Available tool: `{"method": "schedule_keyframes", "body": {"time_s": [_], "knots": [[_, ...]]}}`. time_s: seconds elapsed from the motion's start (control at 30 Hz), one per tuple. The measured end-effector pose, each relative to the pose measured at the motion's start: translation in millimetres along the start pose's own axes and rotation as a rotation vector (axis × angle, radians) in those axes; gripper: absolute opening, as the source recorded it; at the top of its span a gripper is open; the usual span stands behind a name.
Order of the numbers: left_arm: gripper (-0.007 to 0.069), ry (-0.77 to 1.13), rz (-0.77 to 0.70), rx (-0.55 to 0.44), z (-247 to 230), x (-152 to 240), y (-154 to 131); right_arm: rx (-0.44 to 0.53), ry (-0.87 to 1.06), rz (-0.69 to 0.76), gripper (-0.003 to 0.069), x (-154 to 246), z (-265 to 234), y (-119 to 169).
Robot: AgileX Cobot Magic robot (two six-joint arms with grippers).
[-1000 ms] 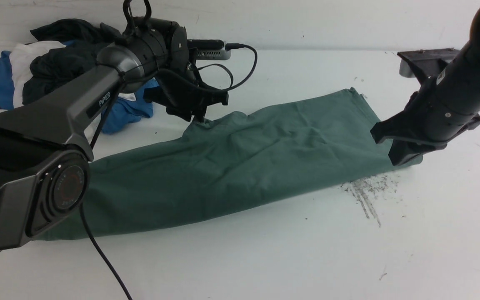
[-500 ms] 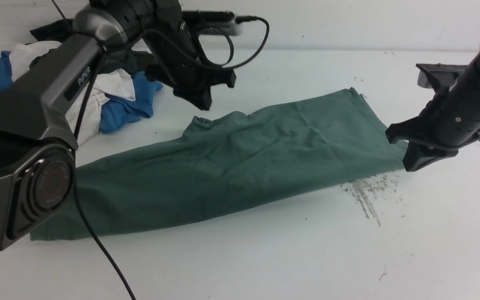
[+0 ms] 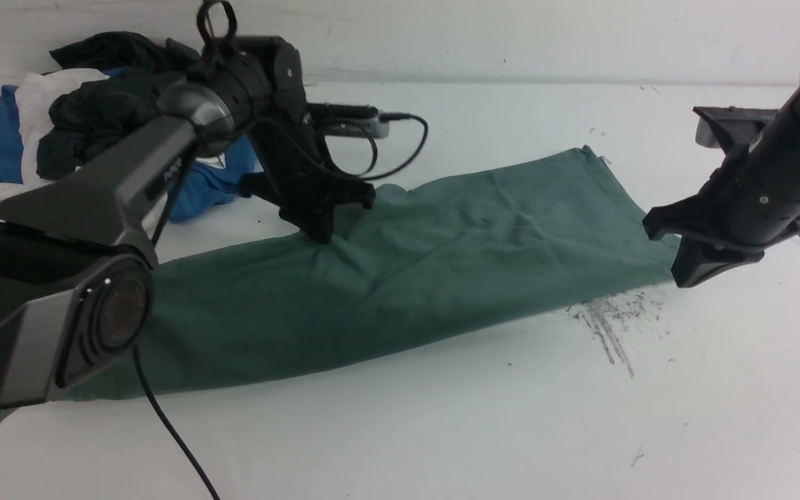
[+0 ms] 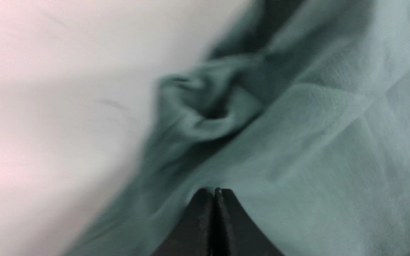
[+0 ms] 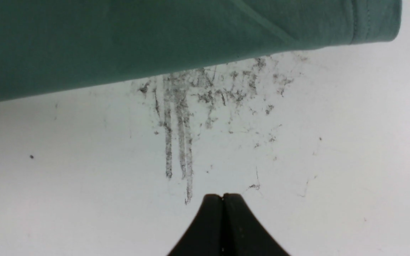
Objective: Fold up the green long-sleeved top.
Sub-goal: Use both arms to drag the lower edge of the fabric forward and fold it over the upper edge, then hold the left edge of the fabric with your left arm
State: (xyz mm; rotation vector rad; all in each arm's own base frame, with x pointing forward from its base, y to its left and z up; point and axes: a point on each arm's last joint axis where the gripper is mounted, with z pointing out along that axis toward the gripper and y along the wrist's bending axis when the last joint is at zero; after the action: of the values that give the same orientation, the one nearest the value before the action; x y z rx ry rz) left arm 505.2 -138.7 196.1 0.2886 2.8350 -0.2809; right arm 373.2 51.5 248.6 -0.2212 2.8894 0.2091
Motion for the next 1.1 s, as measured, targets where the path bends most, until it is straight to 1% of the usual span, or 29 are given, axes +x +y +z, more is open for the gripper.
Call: {"method": "schedule_keyframes", "body": {"time_s": [0.03, 0.07, 0.23, 0.3, 0.33, 0.37, 0.4, 0.43, 0.47, 0.5, 0.53, 0.57, 0.67, 0.73, 0.8, 0.9, 0.93, 1.1], "knots": [[-0.0003, -0.011, -0.007, 0.001, -5.1, -1.3, 3.2, 0.000, 0.003, -0.001, -0.0014, 0.3, 0.0, 0.0], [-0.0001, -0.060, -0.036, 0.019, -28.8, -5.7, 16.8, -0.001, 0.016, -0.012, -0.0014, 1.5, 0.0, 0.1], [0.0000, -0.202, -0.130, 0.094, -106.7, -5.2, 66.0, -0.002, 0.049, -0.025, -0.0014, 4.4, -0.1, 0.2], [0.0000, -0.233, -0.168, 0.111, -136.1, 6.6, 83.9, 0.001, 0.067, -0.039, -0.0014, 6.1, -0.2, -0.2], [0.0000, -0.223, -0.173, 0.110, -133.7, 8.1, 86.8, 0.002, 0.069, -0.041, -0.0014, 6.3, -0.2, -0.3], [0.0000, -0.232, -0.186, 0.112, -147.7, 15.8, 91.0, 0.004, 0.077, -0.046, -0.0014, 7.0, -0.3, -0.5], [0.0000, -0.204, -0.212, 0.106, -157.2, 34.3, 101.3, 0.003, 0.080, -0.052, -0.0014, 7.2, -0.3, -0.5], [0.0000, -0.178, -0.225, 0.100, -164.2, 50.7, 104.7, 0.003, 0.081, -0.055, -0.0014, 7.3, -0.3, -0.4], [0.0000, -0.184, -0.228, 0.096, -170.1, 54.5, 105.5, 0.002, 0.082, -0.054, -0.0014, 7.5, -0.3, -0.4], [0.0000, -0.122, -0.262, 0.084, -169.8, 80.9, 111.6, -0.005, 0.081, -0.052, -0.0014, 7.4, -0.3, 0.3], [0.0000, -0.115, -0.264, 0.084, -169.6, 83.6, 110.9, -0.008, 0.081, -0.050, -0.0014, 7.4, -0.3, 0.6], [0.0000, -0.077, -0.286, 0.072, -171.5, 103.7, 113.1, -0.020, 0.077, -0.043, -0.0014, 7.0, -0.3, 1.7], [0.0008, 0.013, -0.316, 0.058, -159.8, 132.1, 115.7, -0.043, 0.056, -0.033, -0.0014, 5.2, -0.2, 3.8], [0.0024, 0.063, -0.333, 0.046, -151.0, 143.7, 115.8, -0.059, 0.041, -0.031, -0.0014, 3.8, -0.2, 5.3], [0.0043, 0.085, -0.332, 0.037, -146.3, 147.4, 115.1, -0.069, 0.033, -0.030, -0.0014, 3.1, -0.3, 6.2], [0.0104, 0.124, -0.319, -0.002, -137.1, 149.8, 115.5, -0.087, 0.028, -0.027, -0.0014, 2.6, -0.1, 7.8], [0.0109, 0.125, -0.322, -0.005, -136.7, 149.7, 115.6, -0.088, 0.029, -0.026, -0.0014, 2.6, 0.3, 7.8], [0.0276, 0.114, -0.391, -0.132, -125.7, 147.5, 128.3, -0.091, 0.045, -0.023, -0.0014, 1.9, 7.1, 7.1]]}}
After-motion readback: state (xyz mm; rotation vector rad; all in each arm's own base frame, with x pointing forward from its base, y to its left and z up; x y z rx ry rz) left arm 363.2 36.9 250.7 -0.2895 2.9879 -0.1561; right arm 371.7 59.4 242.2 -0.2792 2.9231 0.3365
